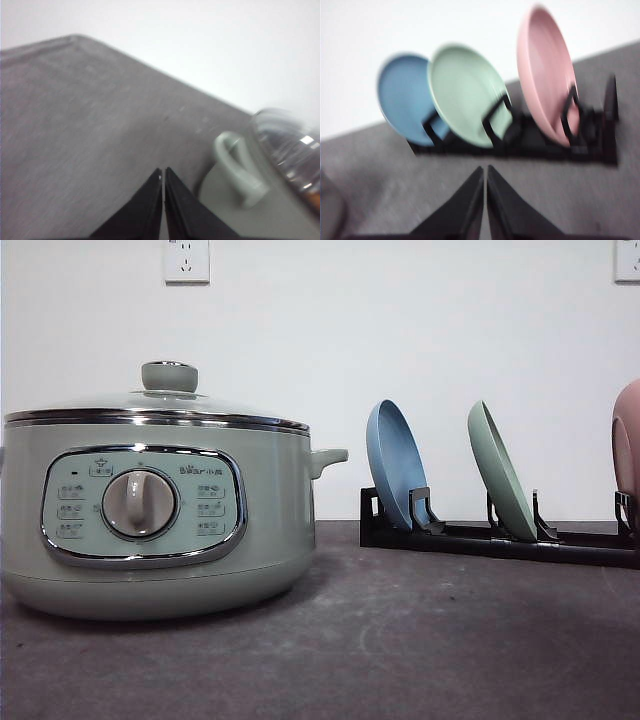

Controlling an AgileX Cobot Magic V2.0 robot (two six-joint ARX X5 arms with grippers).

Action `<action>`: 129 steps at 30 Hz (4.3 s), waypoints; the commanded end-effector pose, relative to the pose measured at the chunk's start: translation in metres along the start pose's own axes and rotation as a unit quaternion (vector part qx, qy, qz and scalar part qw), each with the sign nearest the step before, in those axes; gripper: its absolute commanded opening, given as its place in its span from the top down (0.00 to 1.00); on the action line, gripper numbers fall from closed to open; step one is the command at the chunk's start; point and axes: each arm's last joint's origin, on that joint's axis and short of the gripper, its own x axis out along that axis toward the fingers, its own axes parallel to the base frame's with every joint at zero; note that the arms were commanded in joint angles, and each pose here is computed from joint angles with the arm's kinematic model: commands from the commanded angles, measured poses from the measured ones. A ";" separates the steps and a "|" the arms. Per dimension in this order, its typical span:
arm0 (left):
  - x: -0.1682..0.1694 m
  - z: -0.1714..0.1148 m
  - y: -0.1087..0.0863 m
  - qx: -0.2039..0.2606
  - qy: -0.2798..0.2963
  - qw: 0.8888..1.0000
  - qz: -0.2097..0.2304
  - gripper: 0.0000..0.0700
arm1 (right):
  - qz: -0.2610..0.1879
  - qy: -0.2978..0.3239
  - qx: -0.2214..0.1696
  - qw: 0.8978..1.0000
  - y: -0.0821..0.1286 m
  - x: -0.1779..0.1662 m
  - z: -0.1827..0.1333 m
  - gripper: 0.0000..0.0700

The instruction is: Transfer potato from steamer to green plate

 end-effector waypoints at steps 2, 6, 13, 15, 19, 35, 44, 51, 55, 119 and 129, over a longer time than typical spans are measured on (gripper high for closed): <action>-0.006 0.020 -0.009 -0.008 -0.025 0.999 -0.027 1.00 | 0.013 -0.034 0.005 0.999 0.009 -0.006 0.022 1.00; -0.012 0.041 -0.018 -0.009 -0.038 0.998 -0.040 1.00 | 0.022 -0.055 -0.001 0.998 0.021 -0.013 0.049 1.00; -0.017 0.084 -0.038 0.016 -0.031 0.997 -0.068 1.00 | 0.025 -0.058 -0.042 0.997 0.040 -0.017 0.096 1.00; -0.016 0.097 -0.045 0.029 -0.019 0.996 -0.083 1.00 | 0.032 -0.045 -0.054 0.997 0.045 -0.015 0.108 1.00; -0.011 0.119 -0.057 0.057 0.016 0.993 -0.105 1.00 | 0.049 -0.006 -0.076 0.996 0.054 -0.009 0.128 1.00; 0.020 0.171 -0.095 0.132 0.226 0.930 -0.260 1.00 | 0.146 0.226 -0.122 0.955 0.075 0.033 0.173 1.00; 0.017 0.174 -0.109 0.155 0.276 0.888 -0.332 1.00 | 0.205 0.317 -0.124 0.918 0.084 0.045 0.170 1.00; 0.014 0.170 -0.110 0.156 0.295 0.880 -0.338 1.00 | 0.220 0.326 -0.126 0.911 0.089 0.045 0.167 1.00; 0.015 0.172 -0.111 0.158 0.286 0.881 -0.341 0.83 | 0.219 0.324 -0.126 0.912 0.089 0.045 0.168 0.84; 0.015 0.172 -0.111 0.159 0.283 0.882 -0.342 0.03 | 0.083 0.336 -0.016 0.938 0.073 0.307 0.152 0.21; 0.015 0.172 -0.111 0.158 0.285 0.882 -0.341 0.03 | 0.061 0.368 0.012 0.928 0.055 0.339 0.109 0.29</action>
